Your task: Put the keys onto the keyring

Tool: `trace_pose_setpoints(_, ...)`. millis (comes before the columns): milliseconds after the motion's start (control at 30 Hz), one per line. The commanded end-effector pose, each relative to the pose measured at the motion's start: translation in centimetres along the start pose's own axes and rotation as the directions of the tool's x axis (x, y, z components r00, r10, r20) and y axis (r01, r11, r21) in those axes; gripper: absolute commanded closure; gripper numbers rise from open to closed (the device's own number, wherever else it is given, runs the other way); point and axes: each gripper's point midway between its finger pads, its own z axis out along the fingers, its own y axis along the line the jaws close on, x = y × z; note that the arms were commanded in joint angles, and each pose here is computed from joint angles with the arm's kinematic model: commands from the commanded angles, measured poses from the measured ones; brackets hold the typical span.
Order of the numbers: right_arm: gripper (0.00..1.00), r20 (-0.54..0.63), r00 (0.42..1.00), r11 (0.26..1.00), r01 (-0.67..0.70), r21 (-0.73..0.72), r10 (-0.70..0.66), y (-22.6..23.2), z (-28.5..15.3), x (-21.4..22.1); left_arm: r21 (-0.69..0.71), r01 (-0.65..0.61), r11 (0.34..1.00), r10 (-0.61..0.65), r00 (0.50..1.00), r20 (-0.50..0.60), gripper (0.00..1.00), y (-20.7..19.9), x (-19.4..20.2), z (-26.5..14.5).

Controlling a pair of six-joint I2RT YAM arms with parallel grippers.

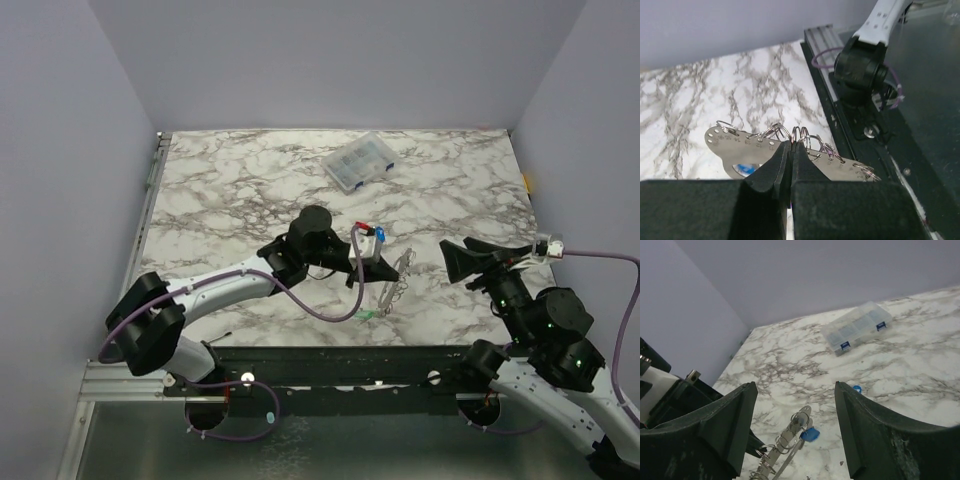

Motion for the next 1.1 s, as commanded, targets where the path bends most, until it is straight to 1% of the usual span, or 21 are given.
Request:
trace_pose_setpoints(0,0.28,0.05,0.998,0.965,0.059,-0.256,-0.048,4.4,-0.2,-0.5,0.04,-0.115,0.993,0.103,0.968,0.231,1.0,-2.2,-6.8,-2.1)
trace_pose_setpoints(133,0.3,0.044,0.994,0.899,0.114,-0.422,-0.105,7.4,-0.4,0.7,0.024,-0.146,0.989,0.133,0.949,0.286,1.0,-3.3,-8.9,-3.4)
trace_pose_setpoints(267,0.35,0.021,0.987,0.789,0.141,-0.598,-0.16,10.6,-1.4,2.4,-0.021,-0.159,0.987,0.157,0.929,0.335,1.0,-3.8,-10.5,-4.7)
trace_pose_setpoints(367,0.38,0.007,0.984,0.719,0.134,-0.682,-0.177,12.1,-2.3,3.2,-0.066,-0.168,0.984,0.18,0.917,0.356,1.0,-4.0,-10.9,-5.6)
trace_pose_setpoints(400,0.4,0.021,0.986,0.698,0.133,-0.704,-0.168,12.6,-2.6,2.9,-0.077,-0.162,0.984,0.179,0.916,0.36,1.0,-4.1,-10.7,-5.8)
trace_pose_setpoints(467,0.45,0.029,0.987,0.661,0.127,-0.74,-0.158,13.3,-3.1,2.8,-0.1,-0.167,0.981,0.192,0.906,0.378,1.0,-4.2,-11.0,-6.3)
trace_pose_setpoints(567,0.5,0.022,0.986,0.608,0.12,-0.785,-0.166,14.2,-3.8,3.1,-0.127,-0.167,0.978,0.204,0.895,0.397,1.0,-4.5,-11.0,-7.0)
trace_pose_setpoints(667,0.54,0.005,0.981,0.58,0.118,-0.806,-0.192,14.7,-4.1,3.5,-0.162,-0.162,0.973,0.216,0.886,0.41,1.0,-4.5,-11.0,-7.5)
trace_pose_setpoints(800,0.6,-0.025,0.977,0.56,0.1,-0.822,-0.212,15.0,-4.1,4.3,-0.189,-0.147,0.971,0.216,0.879,0.425,1.0,-4.4,-11.2,-7.9)
trace_pose_setpoints(900,0.6,-0.059,0.971,0.559,0.083,-0.825,-0.232,14.9,-4.0,5.2,-0.214,-0.138,0.967,0.22,0.875,0.431,1.0,-4.1,-11.4,-8.1)
trace_pose_setpoints(1067,0.6,-0.076,0.966,0.565,0.081,-0.821,-0.249,14.8,-3.7,5.8,-0.206,-0.134,0.969,0.212,0.876,0.433,1.0,-4.3,-11.3,-8.1)
